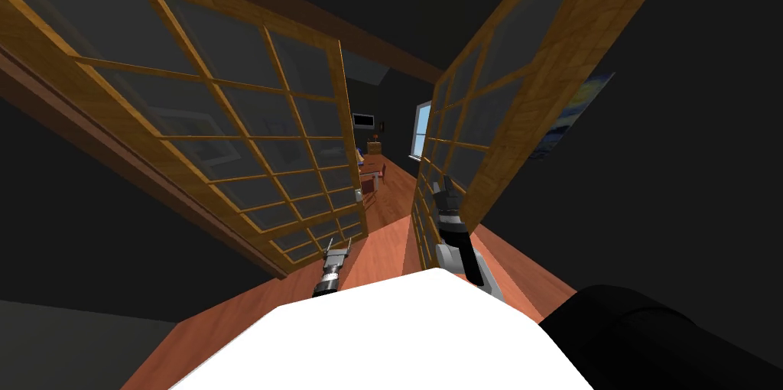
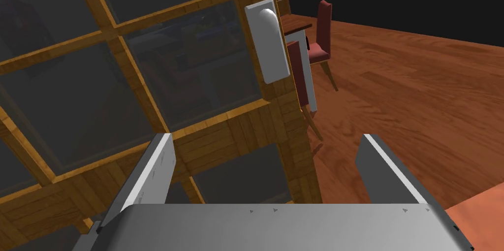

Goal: Pull the door open

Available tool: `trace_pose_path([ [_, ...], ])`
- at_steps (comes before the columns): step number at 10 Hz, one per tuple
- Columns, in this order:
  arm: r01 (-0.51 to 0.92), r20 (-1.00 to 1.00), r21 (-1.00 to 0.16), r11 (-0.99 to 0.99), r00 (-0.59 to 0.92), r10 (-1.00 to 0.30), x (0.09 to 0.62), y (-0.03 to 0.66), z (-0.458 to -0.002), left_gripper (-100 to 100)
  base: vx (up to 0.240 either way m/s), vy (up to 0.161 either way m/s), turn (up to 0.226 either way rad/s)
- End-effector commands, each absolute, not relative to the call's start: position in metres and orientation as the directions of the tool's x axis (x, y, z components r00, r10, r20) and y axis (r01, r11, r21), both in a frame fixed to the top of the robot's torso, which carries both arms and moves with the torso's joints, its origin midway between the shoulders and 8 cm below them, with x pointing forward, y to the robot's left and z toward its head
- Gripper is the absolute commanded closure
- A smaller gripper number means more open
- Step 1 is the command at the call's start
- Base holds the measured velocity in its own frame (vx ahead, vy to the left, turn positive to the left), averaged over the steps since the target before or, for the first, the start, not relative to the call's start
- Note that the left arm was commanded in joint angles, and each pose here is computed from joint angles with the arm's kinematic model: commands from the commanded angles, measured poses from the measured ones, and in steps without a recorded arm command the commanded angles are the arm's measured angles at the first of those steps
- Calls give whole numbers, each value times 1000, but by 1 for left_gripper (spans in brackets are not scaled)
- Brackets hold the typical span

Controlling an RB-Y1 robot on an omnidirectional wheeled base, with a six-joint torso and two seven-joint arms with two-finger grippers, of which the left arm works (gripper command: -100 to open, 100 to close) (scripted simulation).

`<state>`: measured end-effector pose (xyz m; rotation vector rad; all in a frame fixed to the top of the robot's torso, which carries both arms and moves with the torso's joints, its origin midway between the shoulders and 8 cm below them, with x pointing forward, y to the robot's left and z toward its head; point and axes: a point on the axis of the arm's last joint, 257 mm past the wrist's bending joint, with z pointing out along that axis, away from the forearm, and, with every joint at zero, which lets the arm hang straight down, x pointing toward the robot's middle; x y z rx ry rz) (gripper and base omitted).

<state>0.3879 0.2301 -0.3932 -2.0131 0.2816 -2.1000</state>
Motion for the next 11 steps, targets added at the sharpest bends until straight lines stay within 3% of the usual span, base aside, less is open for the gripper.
trace_pose_path([
  [1,36,963,-268,-963,-32,-269,391,235,-392,-100,199,-2,-26],
  [11,131,989,-145,-981,-4,-147,401,251,-394,-100,204,-20,18],
])
